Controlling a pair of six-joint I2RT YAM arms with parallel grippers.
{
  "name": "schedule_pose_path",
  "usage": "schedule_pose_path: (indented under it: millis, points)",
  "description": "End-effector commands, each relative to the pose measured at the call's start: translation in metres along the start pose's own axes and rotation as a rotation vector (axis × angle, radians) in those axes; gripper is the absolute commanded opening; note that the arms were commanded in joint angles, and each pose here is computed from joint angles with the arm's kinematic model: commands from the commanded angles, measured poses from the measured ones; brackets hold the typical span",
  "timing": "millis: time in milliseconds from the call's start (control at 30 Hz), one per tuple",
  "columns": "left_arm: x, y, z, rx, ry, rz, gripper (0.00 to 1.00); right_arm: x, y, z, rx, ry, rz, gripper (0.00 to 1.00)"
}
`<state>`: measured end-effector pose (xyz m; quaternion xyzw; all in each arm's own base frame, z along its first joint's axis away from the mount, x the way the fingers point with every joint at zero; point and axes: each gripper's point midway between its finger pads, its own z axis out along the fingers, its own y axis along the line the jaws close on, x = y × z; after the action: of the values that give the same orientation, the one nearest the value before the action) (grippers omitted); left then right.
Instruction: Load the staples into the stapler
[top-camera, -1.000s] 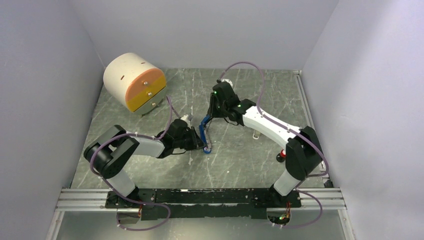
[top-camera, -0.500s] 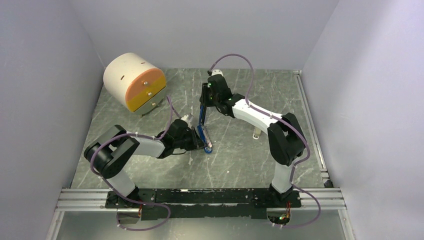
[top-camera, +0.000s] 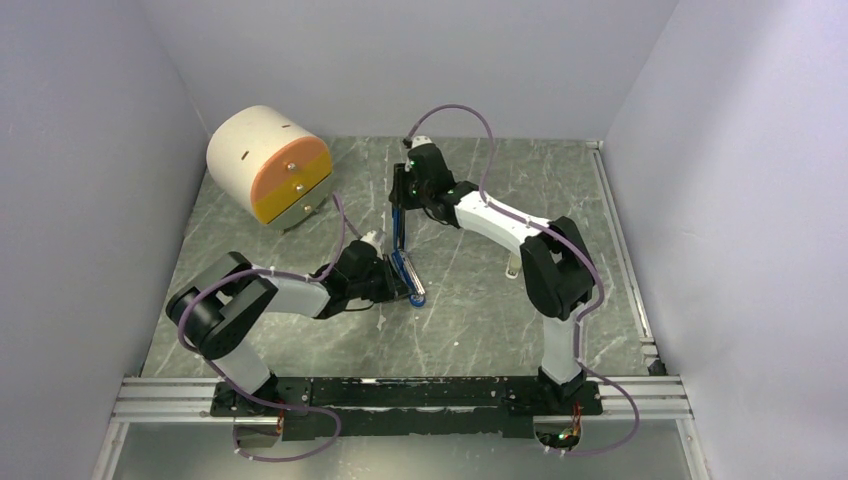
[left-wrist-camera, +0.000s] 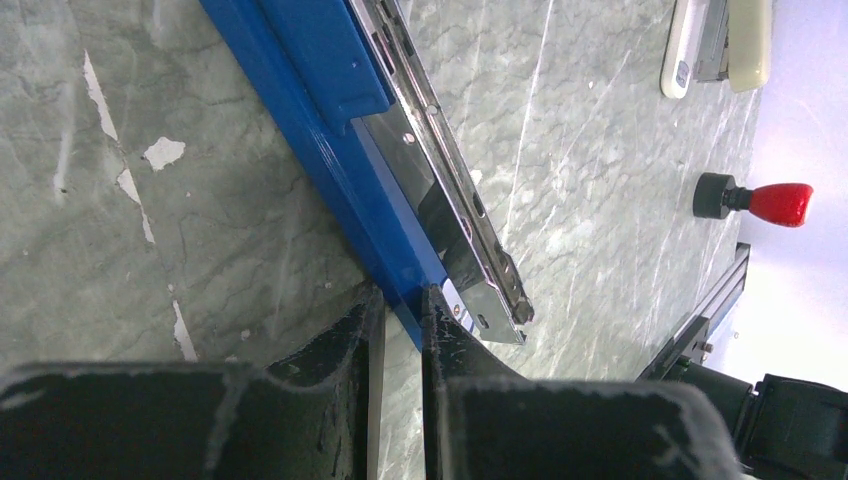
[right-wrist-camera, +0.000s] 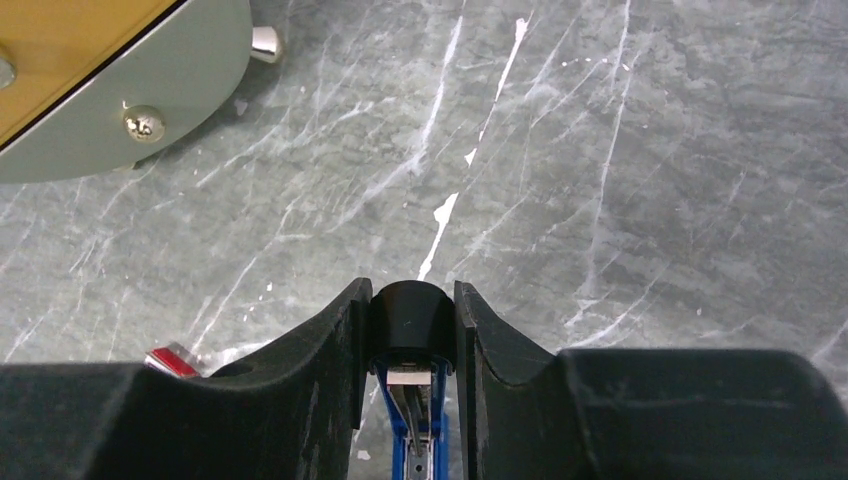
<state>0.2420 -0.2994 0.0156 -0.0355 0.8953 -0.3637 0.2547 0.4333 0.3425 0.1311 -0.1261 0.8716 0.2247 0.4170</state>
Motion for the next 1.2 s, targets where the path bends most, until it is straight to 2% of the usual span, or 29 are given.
schedule_pose_path:
  millis: [0,267,467,733,967,1167]
  points:
    - [0.052,0.080,-0.015,-0.275,0.156,0.055,0.12,0.018,0.003,0.003,-0.022,0.076,0.011,0.34]
    - [0.055,0.049,-0.013,-0.146,0.206,-0.006,0.13,0.029,0.003,-0.013,-0.037,0.152,0.060,0.53]
    - [0.056,0.043,-0.010,-0.125,0.220,-0.031,0.13,0.046,0.000,-0.023,-0.046,0.176,0.069,0.67]
    - [0.059,0.046,-0.010,-0.117,0.217,-0.047,0.16,0.065,-0.021,-0.043,0.053,0.171,0.087,0.77]
    - [0.055,0.044,-0.011,-0.114,0.205,-0.045,0.20,0.094,-0.014,-0.053,0.086,0.216,0.069,0.76]
    - [0.053,0.044,-0.014,-0.106,0.182,-0.055,0.28,0.116,-0.016,-0.052,0.133,0.254,0.090,0.63]
